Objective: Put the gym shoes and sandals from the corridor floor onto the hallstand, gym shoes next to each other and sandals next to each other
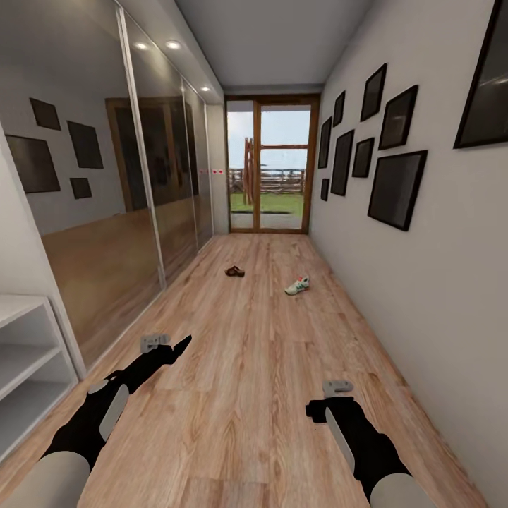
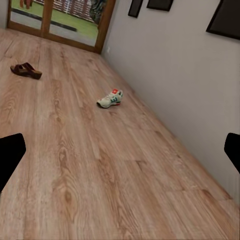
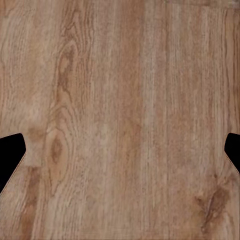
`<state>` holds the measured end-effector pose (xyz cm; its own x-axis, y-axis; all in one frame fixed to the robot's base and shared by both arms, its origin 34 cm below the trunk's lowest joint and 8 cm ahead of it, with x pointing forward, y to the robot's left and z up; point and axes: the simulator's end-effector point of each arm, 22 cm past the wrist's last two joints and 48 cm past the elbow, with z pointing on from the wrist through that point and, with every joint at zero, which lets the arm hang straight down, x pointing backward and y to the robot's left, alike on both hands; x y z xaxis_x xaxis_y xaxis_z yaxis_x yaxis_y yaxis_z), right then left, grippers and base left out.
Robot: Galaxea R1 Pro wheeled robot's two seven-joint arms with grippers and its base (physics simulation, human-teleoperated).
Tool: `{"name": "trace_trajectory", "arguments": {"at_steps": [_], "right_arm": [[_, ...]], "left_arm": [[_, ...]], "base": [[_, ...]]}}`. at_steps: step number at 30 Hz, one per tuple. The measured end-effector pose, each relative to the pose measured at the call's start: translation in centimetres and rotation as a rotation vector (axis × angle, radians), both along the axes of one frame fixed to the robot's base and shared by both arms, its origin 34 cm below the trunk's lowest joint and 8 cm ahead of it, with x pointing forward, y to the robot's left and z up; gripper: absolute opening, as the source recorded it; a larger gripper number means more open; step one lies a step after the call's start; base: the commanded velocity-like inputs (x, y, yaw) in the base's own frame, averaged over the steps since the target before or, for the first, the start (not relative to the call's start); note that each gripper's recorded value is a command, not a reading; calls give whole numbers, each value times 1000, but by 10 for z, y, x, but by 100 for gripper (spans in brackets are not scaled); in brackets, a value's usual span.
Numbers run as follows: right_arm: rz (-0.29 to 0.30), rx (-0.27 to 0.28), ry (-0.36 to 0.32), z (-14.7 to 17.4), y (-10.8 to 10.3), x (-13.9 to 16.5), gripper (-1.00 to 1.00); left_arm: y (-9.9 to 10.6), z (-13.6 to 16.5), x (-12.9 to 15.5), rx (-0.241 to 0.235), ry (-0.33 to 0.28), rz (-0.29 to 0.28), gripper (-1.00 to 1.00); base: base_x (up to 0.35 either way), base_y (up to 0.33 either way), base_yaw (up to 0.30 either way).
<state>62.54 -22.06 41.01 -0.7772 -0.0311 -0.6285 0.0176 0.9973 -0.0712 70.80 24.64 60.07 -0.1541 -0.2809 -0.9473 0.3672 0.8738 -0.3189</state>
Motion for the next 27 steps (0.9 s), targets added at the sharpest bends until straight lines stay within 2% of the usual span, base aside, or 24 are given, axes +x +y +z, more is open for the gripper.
{"name": "trace_trajectory", "arguments": {"at_steps": [27], "right_arm": [[1,0,-9,3,0,2,100]], "left_arm": [[-1,0,0,-1,0,-1,100]], "base": [[349,0,0]]}}
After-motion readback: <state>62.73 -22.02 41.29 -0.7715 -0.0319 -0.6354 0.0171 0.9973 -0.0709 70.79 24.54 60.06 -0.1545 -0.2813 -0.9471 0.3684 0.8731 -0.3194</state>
